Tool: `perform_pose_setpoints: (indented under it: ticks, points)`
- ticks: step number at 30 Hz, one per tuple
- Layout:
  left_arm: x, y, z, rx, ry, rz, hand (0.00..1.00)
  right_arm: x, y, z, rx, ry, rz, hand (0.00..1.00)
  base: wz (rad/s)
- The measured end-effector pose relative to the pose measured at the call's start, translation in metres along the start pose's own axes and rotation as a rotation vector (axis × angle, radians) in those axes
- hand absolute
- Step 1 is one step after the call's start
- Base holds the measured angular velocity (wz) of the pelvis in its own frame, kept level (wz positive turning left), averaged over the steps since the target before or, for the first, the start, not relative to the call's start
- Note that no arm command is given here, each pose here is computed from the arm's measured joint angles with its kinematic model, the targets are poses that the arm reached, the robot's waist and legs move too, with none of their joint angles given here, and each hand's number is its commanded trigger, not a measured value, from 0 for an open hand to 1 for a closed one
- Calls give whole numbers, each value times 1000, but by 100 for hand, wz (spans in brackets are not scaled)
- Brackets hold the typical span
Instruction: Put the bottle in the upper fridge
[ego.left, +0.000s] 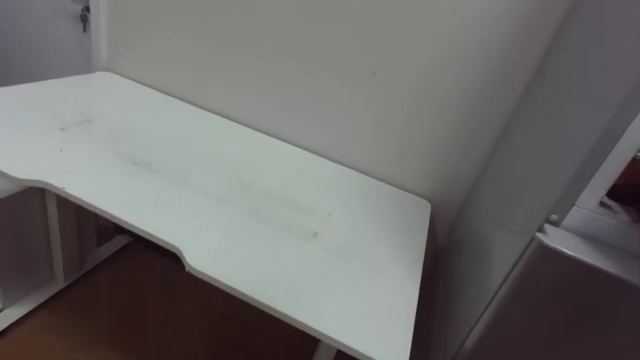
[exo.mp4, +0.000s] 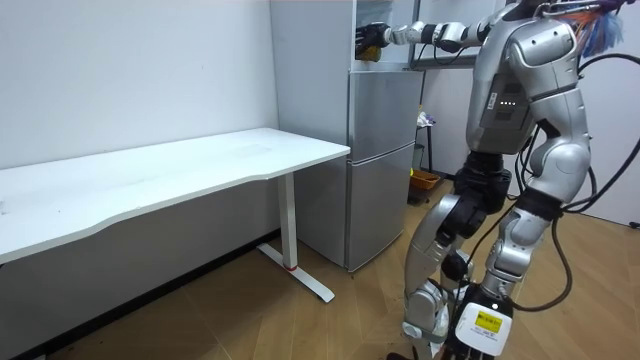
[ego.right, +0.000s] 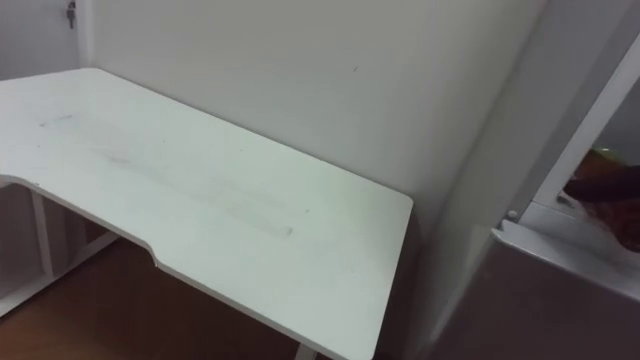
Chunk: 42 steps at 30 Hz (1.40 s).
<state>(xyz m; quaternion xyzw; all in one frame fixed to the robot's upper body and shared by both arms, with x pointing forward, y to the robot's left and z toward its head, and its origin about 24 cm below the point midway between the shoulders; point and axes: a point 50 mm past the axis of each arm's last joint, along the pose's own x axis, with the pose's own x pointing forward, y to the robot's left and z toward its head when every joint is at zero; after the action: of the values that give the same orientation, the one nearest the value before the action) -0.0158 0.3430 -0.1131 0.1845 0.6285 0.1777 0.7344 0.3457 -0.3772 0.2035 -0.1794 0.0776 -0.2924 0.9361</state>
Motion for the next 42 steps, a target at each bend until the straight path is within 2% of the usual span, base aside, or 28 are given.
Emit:
perform_pose_setpoints:
  ticks: [11, 20, 22, 27, 42]
  points:
    - [-1, 2, 4, -24, -27, 14, 0, -5, 8, 23, 58, -94, 31, 0, 0]
    - [-3, -20, -5, -82, -6, -15, 0, -11, 8, 44, 117, -181, 16, 0, 0]
    - [-3, -24, -7, -88, -2, -25, 0, -13, 4, 52, 180, -207, 14, 0, 0]
    - [-4, -26, -7, -89, -4, -31, 0, -13, -6, 58, 247, -239, -23, 0, -2]
    - [-6, -26, -17, -82, 15, -31, 0, -17, -1, 66, 257, -297, 22, 0, 0]
